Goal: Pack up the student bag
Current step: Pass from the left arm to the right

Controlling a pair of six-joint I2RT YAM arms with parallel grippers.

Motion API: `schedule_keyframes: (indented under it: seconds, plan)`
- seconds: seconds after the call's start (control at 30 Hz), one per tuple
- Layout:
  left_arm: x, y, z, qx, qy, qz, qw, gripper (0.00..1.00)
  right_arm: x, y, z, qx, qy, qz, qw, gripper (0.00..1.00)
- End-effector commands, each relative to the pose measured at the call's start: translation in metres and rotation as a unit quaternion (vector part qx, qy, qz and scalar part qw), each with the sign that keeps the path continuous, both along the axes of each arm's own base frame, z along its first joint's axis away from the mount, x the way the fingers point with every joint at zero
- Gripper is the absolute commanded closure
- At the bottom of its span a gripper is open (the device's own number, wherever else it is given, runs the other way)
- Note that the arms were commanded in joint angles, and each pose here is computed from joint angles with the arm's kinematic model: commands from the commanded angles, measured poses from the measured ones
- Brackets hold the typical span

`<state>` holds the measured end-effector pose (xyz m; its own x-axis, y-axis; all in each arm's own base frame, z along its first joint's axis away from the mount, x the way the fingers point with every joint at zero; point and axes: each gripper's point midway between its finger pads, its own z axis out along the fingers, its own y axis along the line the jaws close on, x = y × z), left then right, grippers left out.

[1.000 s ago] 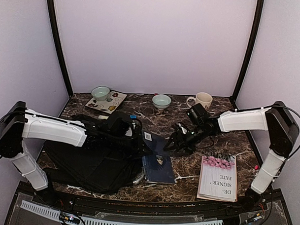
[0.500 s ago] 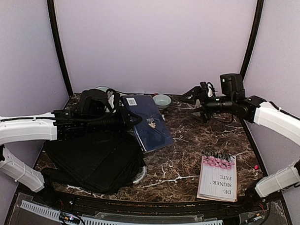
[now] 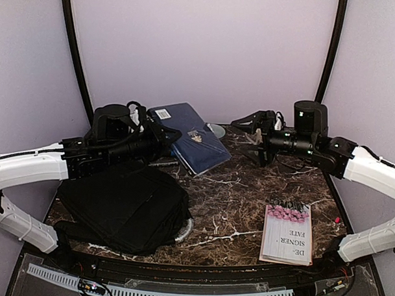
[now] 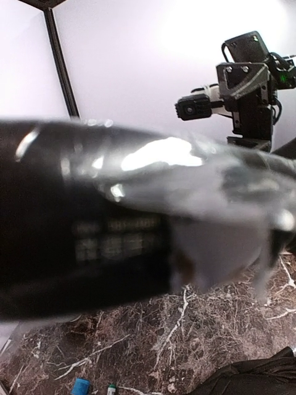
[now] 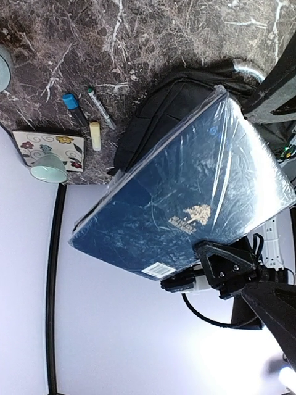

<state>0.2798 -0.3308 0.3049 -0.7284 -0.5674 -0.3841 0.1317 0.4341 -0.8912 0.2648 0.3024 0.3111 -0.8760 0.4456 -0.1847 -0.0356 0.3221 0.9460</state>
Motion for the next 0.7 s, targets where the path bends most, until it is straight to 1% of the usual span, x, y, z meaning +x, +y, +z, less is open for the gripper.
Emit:
schedule_keyframes:
  seconds: [0.0, 0.1, 0.2, 0.4, 0.6, 0.67]
  plan:
    - [-0.003, 0.032, 0.106, -0.159, -0.084, 0.037, 0.983, 1.0, -0.001, 0.0, 0.01, 0.016, 0.013, -0.059, 0.998, 0.11]
    - [-0.007, 0.043, 0.116, -0.175, -0.09, 0.045, 0.979, 1.0, -0.008, 0.004, 0.006, 0.022, 0.029, -0.071, 0.997, 0.11]
    - [-0.01, 0.057, 0.119, -0.191, -0.083, 0.053, 0.977, 1.0, -0.015, 0.018, 0.001, 0.027, 0.042, -0.054, 0.997, 0.11]
    - [-0.016, 0.075, 0.128, -0.248, -0.072, 0.056, 0.964, 1.0, -0.026, 0.06, 0.017, 0.101, 0.021, -0.008, 0.995, 0.11]
    - [-0.018, 0.086, 0.128, -0.247, -0.067, 0.071, 0.964, 1.0, -0.026, 0.105, 0.045, 0.126, -0.018, 0.048, 0.991, 0.11]
    - [-0.016, 0.087, 0.121, -0.243, -0.053, 0.08, 0.965, 1.0, -0.022, 0.112, 0.047, 0.129, -0.025, 0.049, 0.99, 0.11]
